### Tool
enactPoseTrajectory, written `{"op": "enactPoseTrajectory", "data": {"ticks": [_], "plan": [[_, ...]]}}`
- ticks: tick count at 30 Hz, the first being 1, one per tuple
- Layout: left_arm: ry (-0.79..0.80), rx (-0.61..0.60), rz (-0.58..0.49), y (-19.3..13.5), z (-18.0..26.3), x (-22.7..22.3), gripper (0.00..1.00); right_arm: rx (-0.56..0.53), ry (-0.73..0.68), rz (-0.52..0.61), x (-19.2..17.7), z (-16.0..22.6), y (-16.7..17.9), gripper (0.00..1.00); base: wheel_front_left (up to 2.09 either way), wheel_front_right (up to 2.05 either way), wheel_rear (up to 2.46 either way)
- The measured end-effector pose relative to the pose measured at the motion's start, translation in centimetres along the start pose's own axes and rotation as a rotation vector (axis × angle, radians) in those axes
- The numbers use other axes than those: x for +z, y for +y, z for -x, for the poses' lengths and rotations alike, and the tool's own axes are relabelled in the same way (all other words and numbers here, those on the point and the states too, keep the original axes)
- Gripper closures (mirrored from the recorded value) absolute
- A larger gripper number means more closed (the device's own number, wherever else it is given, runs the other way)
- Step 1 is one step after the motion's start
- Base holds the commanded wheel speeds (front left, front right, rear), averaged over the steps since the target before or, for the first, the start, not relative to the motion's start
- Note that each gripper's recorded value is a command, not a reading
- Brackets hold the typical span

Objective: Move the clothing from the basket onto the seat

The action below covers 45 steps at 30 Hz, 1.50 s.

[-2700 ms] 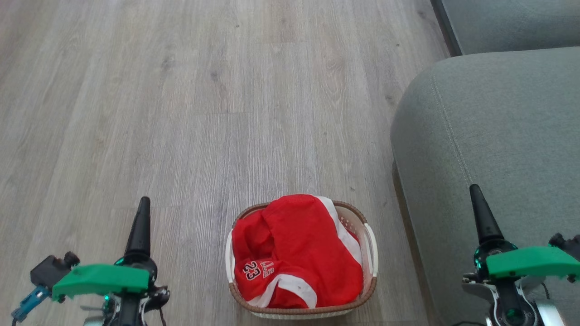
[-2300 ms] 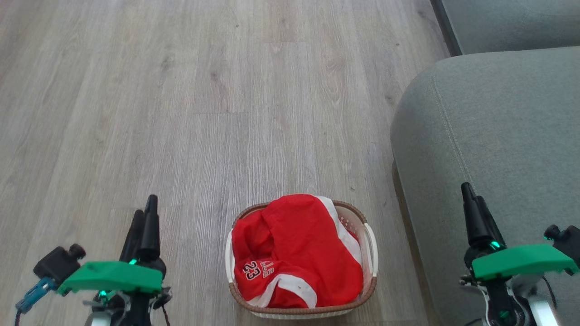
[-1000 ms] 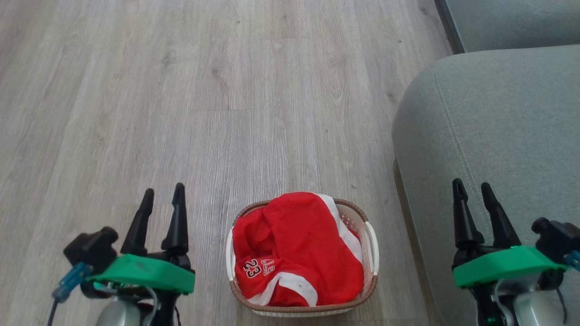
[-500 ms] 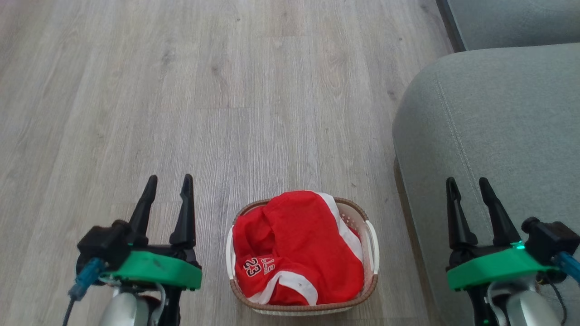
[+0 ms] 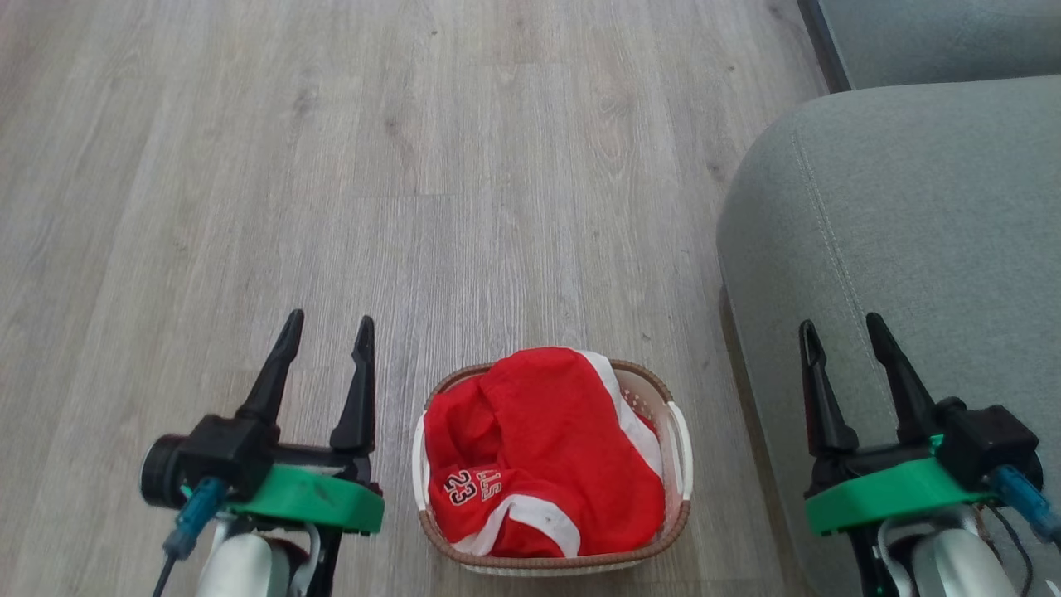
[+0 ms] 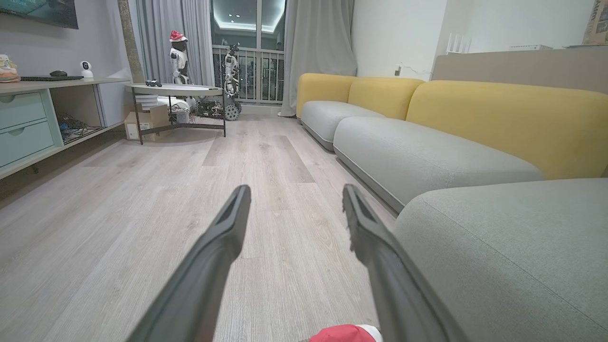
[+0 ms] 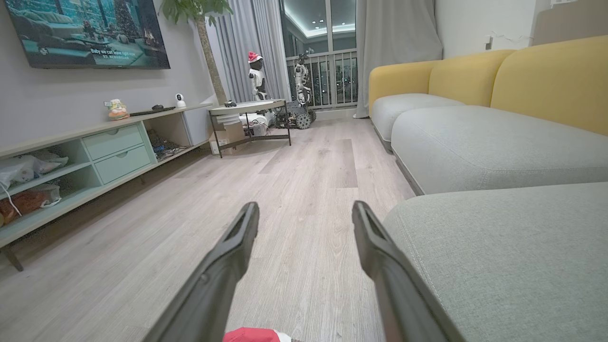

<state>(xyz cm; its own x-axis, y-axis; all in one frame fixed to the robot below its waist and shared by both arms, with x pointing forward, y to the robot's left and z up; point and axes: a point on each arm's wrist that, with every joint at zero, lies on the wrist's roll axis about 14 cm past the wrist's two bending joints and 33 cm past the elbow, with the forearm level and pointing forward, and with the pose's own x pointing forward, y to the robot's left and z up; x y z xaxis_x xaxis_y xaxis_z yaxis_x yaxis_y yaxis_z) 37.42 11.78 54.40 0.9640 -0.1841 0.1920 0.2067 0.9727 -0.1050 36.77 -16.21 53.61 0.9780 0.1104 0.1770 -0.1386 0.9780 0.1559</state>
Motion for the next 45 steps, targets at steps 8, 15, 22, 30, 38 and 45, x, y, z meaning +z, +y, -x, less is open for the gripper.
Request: {"op": "enactPoseTrajectory", "data": {"ticks": [8, 15, 22, 30, 38, 45], "plan": [[0.003, 0.002, -0.007, 0.0, 0.0, -0.1, 0.0, 0.002, 0.001, 0.004, 0.0, 0.0, 0.0, 0.0, 0.0, 0.0, 0.0], [0.006, 0.0, -0.006, 0.0, -0.1, -0.2, 0.0, -0.001, 0.003, 0.004, -0.1, 0.0, 0.0, 0.0, 0.0, 0.0, 0.0], [0.027, -0.001, -0.004, 0.0, -0.1, -0.9, 0.0, -0.008, 0.009, 0.005, -0.3, 0.1, -0.3, 0.0, 0.0, 0.0, 0.0], [0.044, -0.017, 0.003, -0.4, -1.1, -1.7, 0.0, -0.031, 0.033, 0.006, -1.1, 0.1, -1.1, 0.0, 0.0, 0.0, 0.0], [0.074, -0.036, 0.014, -0.8, -2.4, -3.2, 0.0, -0.066, 0.066, 0.008, -2.2, -0.1, -2.3, 0.0, 0.0, 0.0, 0.0], [0.105, -0.062, 0.03, -1.2, -4.4, -5.0, 0.0, -0.082, 0.069, 0.016, -2.8, -1.7, -3.2, 0.0, 0.0, 0.0, 0.0]]}}
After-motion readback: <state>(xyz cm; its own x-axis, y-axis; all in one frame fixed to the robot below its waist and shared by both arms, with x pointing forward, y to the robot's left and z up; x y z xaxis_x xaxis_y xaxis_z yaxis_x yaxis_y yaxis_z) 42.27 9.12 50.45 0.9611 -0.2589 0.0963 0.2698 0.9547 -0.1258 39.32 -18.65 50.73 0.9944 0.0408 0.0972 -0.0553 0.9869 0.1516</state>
